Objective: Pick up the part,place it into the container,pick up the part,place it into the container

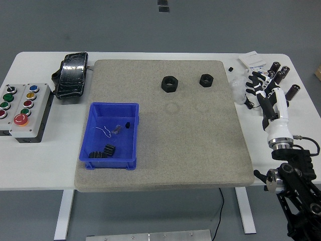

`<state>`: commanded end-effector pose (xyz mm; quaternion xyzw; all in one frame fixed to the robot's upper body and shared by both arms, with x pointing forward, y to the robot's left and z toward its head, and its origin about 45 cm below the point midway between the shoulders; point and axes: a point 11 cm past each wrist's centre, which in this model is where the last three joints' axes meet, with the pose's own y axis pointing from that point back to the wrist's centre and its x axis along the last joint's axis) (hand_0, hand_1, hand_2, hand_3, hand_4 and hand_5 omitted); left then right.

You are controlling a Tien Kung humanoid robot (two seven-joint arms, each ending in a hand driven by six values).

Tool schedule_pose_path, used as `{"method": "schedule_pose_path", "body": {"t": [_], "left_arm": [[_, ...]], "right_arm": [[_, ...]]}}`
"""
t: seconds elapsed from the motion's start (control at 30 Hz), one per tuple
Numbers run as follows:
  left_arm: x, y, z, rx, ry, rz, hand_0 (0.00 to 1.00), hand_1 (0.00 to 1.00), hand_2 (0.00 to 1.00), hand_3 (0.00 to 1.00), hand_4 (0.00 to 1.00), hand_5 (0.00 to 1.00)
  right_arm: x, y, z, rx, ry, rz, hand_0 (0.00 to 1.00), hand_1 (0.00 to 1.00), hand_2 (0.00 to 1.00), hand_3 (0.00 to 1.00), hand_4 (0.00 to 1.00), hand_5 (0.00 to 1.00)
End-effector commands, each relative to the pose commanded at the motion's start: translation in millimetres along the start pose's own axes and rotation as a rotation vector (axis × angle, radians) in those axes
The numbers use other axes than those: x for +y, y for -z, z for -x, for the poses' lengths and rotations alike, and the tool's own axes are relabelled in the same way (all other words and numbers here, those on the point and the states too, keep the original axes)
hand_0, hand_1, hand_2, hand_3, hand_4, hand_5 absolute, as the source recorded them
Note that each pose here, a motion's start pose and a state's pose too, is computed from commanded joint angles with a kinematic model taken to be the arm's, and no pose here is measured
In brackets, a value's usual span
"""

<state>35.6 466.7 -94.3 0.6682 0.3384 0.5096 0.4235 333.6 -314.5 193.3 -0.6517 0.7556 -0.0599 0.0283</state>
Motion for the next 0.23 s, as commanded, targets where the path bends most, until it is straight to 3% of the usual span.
{"method": "schedule_pose_path", "body": {"t": [0.23], "left_arm": [[-0.1, 0.5, 1.5, 0.013, 0.0, 0.001, 0.645, 0.54, 0.551, 0.612, 0.652, 0.322]], "right_arm": [[-3.1, 4.8, 0.8, 0.022, 0.008, -0.014, 0.698, 0.701, 0.727, 0.683, 0.852, 0.652]]}}
